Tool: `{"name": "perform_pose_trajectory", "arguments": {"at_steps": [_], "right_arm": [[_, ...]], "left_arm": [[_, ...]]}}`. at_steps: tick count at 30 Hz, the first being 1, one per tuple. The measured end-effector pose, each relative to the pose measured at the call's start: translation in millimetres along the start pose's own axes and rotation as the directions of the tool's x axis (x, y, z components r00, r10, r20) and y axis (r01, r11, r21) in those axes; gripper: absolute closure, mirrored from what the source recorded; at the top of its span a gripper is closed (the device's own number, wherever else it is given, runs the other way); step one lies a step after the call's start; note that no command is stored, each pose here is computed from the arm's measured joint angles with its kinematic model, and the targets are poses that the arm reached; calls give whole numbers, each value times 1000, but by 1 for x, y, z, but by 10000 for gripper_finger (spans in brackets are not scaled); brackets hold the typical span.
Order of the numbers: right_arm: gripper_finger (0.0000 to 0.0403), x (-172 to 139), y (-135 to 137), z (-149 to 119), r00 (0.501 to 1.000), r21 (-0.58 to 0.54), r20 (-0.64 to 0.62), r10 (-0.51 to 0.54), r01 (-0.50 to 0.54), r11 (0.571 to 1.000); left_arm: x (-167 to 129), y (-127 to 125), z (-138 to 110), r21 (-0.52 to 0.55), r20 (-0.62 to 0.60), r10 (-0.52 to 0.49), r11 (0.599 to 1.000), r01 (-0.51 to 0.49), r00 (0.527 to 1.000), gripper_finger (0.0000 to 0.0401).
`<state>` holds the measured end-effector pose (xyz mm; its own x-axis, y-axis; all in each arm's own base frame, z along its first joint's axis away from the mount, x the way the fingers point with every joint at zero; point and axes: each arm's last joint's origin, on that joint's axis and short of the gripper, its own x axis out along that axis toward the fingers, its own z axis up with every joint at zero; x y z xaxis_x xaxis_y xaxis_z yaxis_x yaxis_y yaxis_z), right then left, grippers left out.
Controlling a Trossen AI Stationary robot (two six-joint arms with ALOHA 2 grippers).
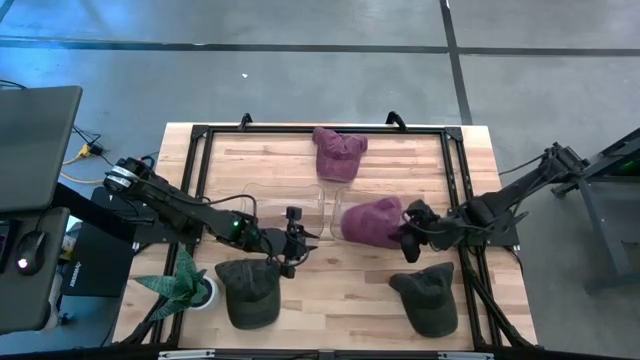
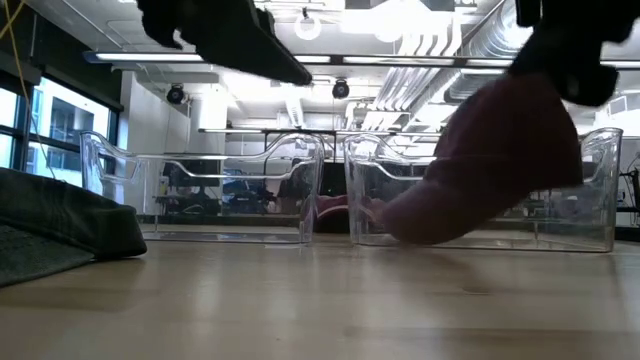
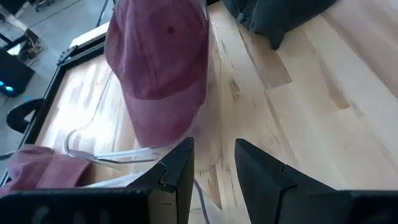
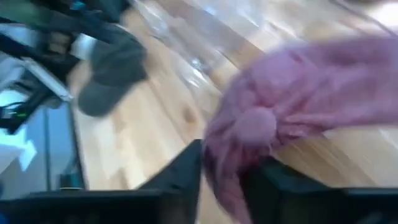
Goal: Pick & Place hat
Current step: Put the bottom red cap into the right transparent bin
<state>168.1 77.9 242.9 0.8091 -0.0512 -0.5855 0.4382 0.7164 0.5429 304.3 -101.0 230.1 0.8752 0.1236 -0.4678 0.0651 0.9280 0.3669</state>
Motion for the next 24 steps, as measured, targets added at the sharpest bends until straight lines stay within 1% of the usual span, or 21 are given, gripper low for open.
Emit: {"name": "perform_pose_trajectory", "arguments": {"at_steps": [2,3,5,7,10,14,17,20,22,24], "right_arm": [[382,-6,9,8,999,-22,25,22,-22,1000],[390,-9,13,13,999,-25,41,36,-34,999],[384,-17,21,22,996,-18,73,43,-42,999],[380,-24,28,30,995,-17,101,16,-14,1000],[395,-34,35,43,993,-11,111,-50,51,999],[393,-37,45,65,981,39,92,-168,165,986],[397,-30,49,82,960,61,0,-281,281,958],[395,-11,50,100,928,55,-108,-356,363,930],[398,6,51,113,916,16,-152,-371,377,926],[398,24,53,127,917,-25,-176,-358,359,933]], "left_arm": [[4,0,-4,10,-31,15,1000,-14,999,291],[6,1,-5,9,-36,20,1000,-20,999,291],[11,4,-7,0,-40,32,999,-32,999,291],[20,5,-13,-6,-62,22,1000,-23,998,291],[32,8,-22,-24,-101,33,999,-35,994,291],[43,12,-26,-49,-102,56,997,-61,993,291],[48,12,-29,-57,-95,43,997,-48,995,291],[48,12,-26,-63,-72,45,997,-50,996,291],[48,12,-26,-63,-69,46,997,-50,997,291],[48,12,-26,-62,-73,46,997,-50,996,291]]}}
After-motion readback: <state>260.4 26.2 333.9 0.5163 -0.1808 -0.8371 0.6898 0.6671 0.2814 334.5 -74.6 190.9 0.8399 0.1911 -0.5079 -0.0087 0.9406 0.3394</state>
